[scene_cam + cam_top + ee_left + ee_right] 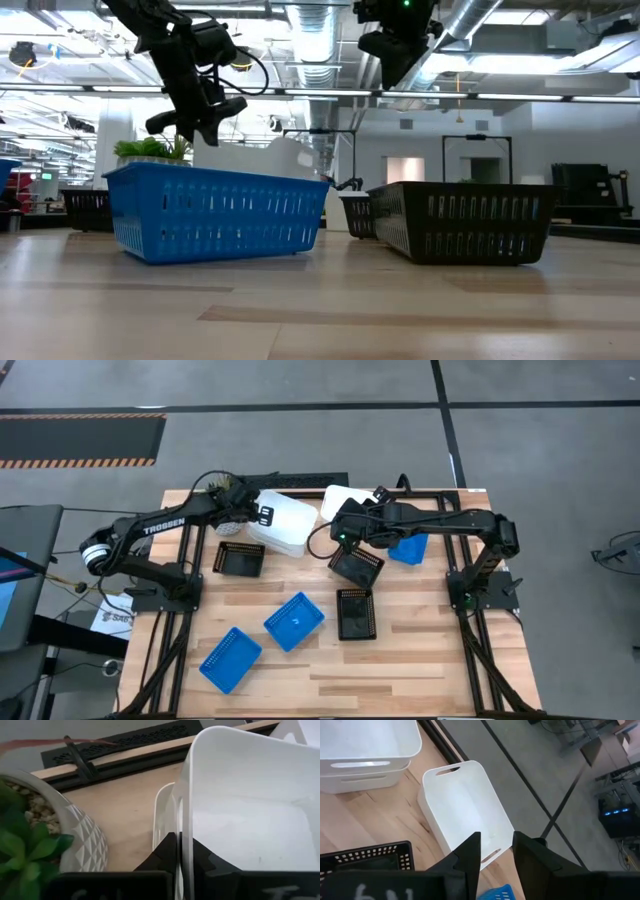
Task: Stack baskets by color
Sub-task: Stack the bottom right white bin on top of the top left white bin
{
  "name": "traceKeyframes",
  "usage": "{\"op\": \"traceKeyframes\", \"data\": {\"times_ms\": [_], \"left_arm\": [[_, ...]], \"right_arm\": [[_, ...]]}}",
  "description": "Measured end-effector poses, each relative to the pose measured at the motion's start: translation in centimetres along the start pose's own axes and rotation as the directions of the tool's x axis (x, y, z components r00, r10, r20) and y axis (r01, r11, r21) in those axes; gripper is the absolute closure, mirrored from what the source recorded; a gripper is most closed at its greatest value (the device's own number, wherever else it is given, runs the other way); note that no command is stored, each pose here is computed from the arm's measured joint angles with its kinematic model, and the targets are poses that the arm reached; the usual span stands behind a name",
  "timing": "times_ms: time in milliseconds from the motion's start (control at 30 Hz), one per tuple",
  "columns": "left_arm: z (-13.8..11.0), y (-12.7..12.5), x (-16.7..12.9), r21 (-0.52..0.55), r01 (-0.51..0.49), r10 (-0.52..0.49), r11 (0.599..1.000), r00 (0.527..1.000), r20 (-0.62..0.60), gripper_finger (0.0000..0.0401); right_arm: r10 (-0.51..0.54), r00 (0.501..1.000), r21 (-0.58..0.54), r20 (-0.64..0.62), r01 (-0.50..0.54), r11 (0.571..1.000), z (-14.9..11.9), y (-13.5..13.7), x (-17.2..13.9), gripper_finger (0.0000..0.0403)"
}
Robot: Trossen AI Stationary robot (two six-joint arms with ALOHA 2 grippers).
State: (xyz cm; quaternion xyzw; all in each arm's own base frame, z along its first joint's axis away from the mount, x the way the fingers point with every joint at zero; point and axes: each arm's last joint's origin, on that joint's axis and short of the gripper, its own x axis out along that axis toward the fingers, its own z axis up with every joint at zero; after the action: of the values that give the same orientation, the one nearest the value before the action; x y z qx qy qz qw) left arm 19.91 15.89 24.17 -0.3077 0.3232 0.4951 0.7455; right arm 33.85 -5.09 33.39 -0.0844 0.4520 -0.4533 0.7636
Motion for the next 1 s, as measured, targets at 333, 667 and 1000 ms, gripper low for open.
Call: {"op": "traceKeyframes", "data": {"times_ms": [333, 667, 1000], "left_arm": [[-0.6, 0.0, 0.8, -0.027, 0.024, -0.025, 0.999, 0.999, -0.020, 0.0401], [-1.9, 0.7, 2.1, -0.043, 0.017, -0.017, 0.999, 1.000, -0.017, 0.0399], [-1.9, 0.4, 1.9, 0.040, 0.021, -0.021, 0.999, 1.000, 0.003, 0.0293]], "right_arm": [[0.001, 1.000, -0.001, 0.000, -0.001, 1.000, 0.0, 0.0, 0.0, 0.0270], [0.004, 1.000, 0.000, -0.002, -0.004, 1.000, 0.0, 0.0, 0.0, 0.0270], [0.027, 1.000, -0.021, -0.009, -0.027, 0.999, 0.0, 0.1, 0.0, 0.0251]]}}
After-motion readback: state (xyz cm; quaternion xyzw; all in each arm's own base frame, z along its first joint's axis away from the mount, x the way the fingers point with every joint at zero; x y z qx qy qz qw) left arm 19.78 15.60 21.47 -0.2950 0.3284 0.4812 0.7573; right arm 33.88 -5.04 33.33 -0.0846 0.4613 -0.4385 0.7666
